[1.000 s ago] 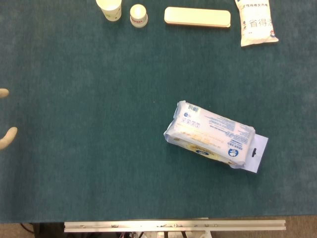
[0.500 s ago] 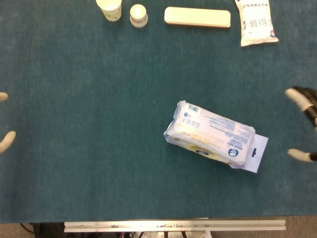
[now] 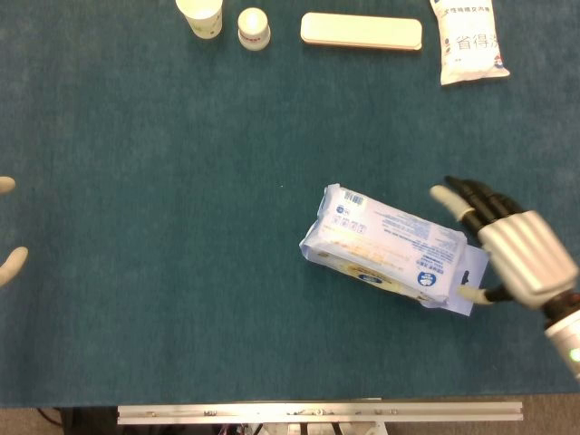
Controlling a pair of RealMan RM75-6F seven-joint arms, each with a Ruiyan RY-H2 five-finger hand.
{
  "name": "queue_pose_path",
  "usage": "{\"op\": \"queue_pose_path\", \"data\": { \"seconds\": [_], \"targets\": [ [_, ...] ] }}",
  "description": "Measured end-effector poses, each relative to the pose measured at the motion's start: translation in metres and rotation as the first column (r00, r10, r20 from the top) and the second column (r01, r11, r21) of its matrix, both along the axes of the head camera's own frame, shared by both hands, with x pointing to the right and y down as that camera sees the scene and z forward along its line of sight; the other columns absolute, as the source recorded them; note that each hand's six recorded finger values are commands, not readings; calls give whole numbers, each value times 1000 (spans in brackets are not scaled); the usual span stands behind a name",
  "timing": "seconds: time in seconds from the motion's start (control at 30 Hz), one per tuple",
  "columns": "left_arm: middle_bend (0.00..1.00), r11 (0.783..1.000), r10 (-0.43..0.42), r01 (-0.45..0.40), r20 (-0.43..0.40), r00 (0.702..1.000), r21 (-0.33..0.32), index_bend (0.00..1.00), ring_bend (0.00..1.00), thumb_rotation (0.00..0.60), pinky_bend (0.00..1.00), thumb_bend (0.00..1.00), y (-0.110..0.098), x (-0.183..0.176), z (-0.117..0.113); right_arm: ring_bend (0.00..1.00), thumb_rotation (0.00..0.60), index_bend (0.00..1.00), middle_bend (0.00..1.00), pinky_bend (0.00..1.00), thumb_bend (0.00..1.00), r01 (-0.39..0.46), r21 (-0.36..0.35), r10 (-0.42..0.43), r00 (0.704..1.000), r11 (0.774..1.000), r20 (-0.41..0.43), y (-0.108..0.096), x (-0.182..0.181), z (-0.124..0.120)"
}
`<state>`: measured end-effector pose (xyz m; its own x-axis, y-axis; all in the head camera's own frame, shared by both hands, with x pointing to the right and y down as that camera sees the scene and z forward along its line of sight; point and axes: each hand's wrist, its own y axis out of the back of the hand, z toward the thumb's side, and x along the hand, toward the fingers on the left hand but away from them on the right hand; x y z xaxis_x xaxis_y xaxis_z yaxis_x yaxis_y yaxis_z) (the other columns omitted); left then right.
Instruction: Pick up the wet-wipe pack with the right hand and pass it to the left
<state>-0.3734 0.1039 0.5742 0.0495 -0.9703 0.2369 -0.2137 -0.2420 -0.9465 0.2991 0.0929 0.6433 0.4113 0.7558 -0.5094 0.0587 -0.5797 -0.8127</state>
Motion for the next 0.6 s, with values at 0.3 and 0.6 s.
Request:
{"op": "queue_pose_path", "data": {
  "seconds": [0.3,0.6],
  "targets": [
    [198,1000,1,-1,2,1000,-12,282,200,600,271,187,0,-5,1,0,600,0,0,187,0,-1,-10,1,1000,1000,-11,20,-28,25],
    [198,1000,-5,5,-6,1000,-27,282,201,600,271,186,2,-8,0,0,600,0,0,178,0,12,28,-10,997,1000,-74,19,-32,44]
  ]
}}
